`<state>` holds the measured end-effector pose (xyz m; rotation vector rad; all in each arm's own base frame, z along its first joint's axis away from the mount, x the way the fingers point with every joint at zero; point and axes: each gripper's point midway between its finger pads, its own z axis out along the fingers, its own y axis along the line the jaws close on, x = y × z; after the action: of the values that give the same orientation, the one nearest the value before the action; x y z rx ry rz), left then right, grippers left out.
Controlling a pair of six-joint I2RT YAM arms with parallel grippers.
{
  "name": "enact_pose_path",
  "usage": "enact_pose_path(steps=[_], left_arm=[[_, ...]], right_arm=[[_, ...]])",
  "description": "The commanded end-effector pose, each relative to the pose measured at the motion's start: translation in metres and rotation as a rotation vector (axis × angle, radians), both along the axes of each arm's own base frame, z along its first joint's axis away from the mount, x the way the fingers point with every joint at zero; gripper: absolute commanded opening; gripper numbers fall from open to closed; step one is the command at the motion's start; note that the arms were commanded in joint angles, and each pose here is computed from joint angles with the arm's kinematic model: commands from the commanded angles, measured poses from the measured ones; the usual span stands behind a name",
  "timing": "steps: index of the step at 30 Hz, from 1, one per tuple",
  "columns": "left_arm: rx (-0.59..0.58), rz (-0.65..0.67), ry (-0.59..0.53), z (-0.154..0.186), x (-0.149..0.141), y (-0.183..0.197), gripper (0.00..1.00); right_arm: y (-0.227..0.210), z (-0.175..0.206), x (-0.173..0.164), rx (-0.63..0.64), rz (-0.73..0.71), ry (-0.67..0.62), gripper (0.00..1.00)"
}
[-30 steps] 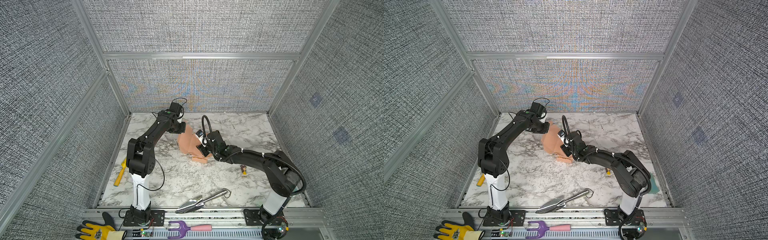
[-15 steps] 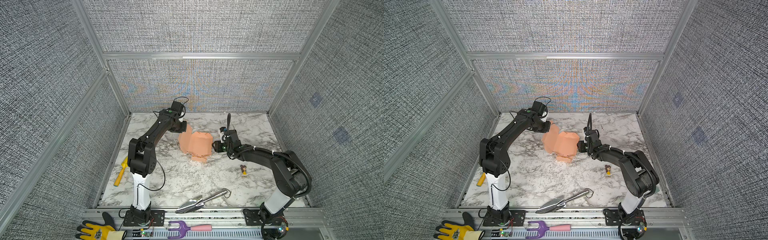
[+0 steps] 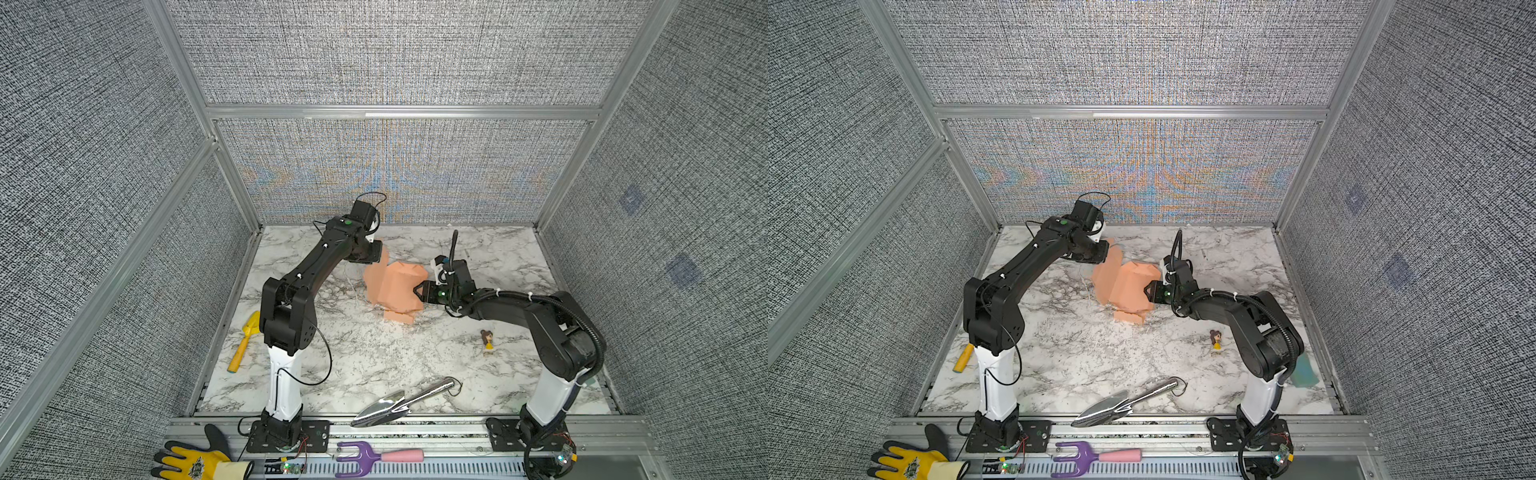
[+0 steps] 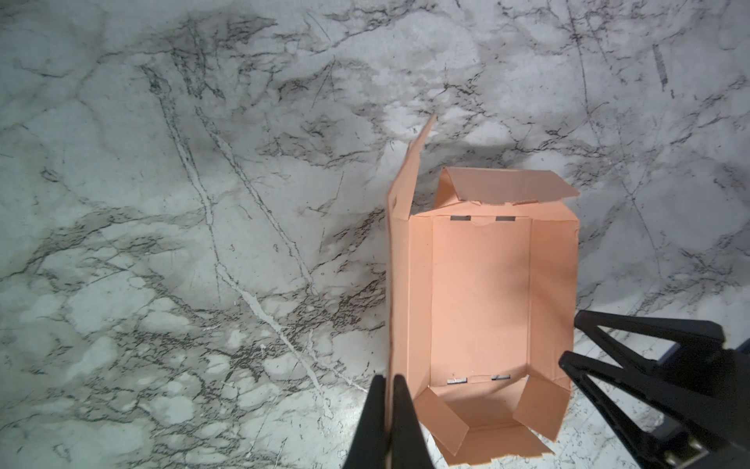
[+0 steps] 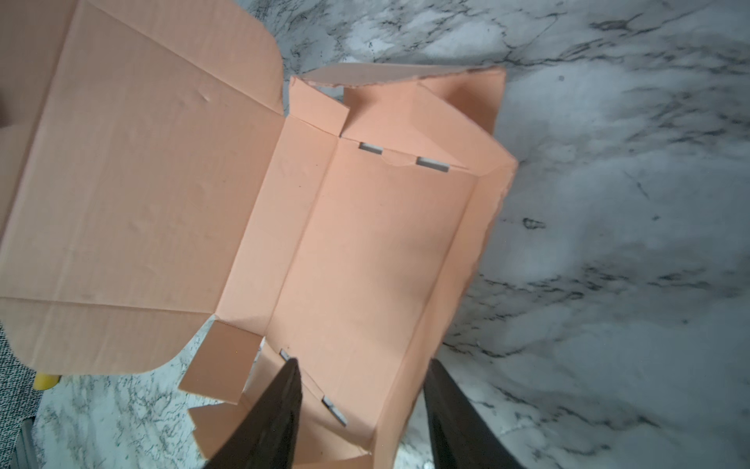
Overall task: Assemble paper box
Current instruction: First fold the bottom flaps of a flat cardboard box at the center of the table.
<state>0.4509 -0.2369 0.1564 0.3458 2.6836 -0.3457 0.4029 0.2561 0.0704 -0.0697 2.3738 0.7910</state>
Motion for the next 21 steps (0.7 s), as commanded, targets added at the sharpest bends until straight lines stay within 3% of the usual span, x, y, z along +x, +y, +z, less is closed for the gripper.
enact_pose_path(steps=[1, 12, 17, 21], left_arm=[[-0.009, 0.0, 0.016, 0.0, -0.003, -0.005, 0.0], [-0.032, -0.022, 0.009, 0.004, -0.007, -0.019, 0.0], [0.012, -0.013, 0.012, -0.003, -0.007, -0.011, 0.0], [0.004, -0.014, 0.006, -0.002, -0.005, -0.013, 0.0]], right_arm=[[0.003, 0.006, 0.003, -0.003, -0.008, -0.014, 0.51], [0.006, 0.006, 0.006, -0.02, -0.02, -0.015, 0.51], [-0.015, 0.022, 0.004, -0.079, -0.077, -0.056, 0.51], [-0.041, 0.014, 0.004, -0.132, -0.163, -0.011, 0.51]])
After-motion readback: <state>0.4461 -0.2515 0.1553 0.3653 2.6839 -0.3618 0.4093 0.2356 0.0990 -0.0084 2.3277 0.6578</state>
